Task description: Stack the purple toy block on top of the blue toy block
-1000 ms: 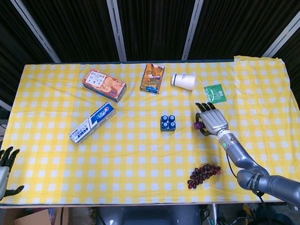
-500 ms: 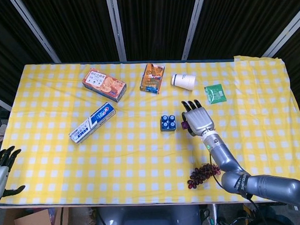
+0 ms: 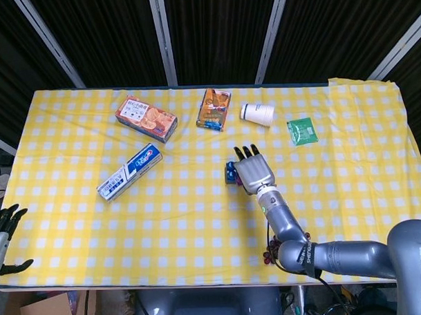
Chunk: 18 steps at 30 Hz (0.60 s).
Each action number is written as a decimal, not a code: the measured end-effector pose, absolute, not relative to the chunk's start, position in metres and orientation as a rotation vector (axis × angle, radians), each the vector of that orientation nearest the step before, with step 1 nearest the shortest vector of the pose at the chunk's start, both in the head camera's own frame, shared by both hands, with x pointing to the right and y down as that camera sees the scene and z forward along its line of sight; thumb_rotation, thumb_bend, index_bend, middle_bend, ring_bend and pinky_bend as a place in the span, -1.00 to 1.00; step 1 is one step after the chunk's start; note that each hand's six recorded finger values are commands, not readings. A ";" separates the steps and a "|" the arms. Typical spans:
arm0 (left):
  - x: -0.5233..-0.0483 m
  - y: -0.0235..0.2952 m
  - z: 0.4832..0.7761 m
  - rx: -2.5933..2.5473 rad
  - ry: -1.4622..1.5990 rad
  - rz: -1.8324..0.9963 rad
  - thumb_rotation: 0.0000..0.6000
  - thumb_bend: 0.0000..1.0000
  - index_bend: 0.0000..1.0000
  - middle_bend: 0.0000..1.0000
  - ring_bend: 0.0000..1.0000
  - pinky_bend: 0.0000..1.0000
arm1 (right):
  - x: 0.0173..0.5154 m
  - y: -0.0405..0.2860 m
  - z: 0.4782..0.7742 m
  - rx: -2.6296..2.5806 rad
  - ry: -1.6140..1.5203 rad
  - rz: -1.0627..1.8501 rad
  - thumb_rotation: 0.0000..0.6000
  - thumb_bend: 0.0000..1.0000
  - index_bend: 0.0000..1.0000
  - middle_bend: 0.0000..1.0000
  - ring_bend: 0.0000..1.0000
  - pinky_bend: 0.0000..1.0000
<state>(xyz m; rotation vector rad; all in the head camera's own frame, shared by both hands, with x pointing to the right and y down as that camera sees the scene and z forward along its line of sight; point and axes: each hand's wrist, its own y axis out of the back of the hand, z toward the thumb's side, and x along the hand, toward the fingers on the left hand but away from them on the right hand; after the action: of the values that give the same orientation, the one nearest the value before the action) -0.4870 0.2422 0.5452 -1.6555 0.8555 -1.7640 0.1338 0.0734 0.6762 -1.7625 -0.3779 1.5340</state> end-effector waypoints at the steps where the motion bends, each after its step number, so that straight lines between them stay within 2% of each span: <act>1: -0.487 0.242 0.546 -1.657 0.854 -1.766 1.00 -1.00 -0.84 -1.00 -1.00 -0.92 | 0.132 0.073 0.677 -1.763 -0.375 1.534 1.00 -0.15 -0.01 -1.00 -0.96 -1.00; 18: -0.496 0.237 0.554 -1.645 0.860 -1.802 1.00 -1.00 -0.84 -1.00 -1.00 -0.92 | 0.107 0.061 0.694 -1.765 -0.351 1.537 1.00 -0.15 -0.01 -1.00 -0.96 -1.00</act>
<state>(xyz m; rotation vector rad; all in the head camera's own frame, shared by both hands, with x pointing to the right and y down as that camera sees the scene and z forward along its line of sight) -0.4959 0.2374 0.5540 -1.6451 0.8599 -1.8023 0.1072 0.0613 0.6938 -1.7651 -0.3509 1.5372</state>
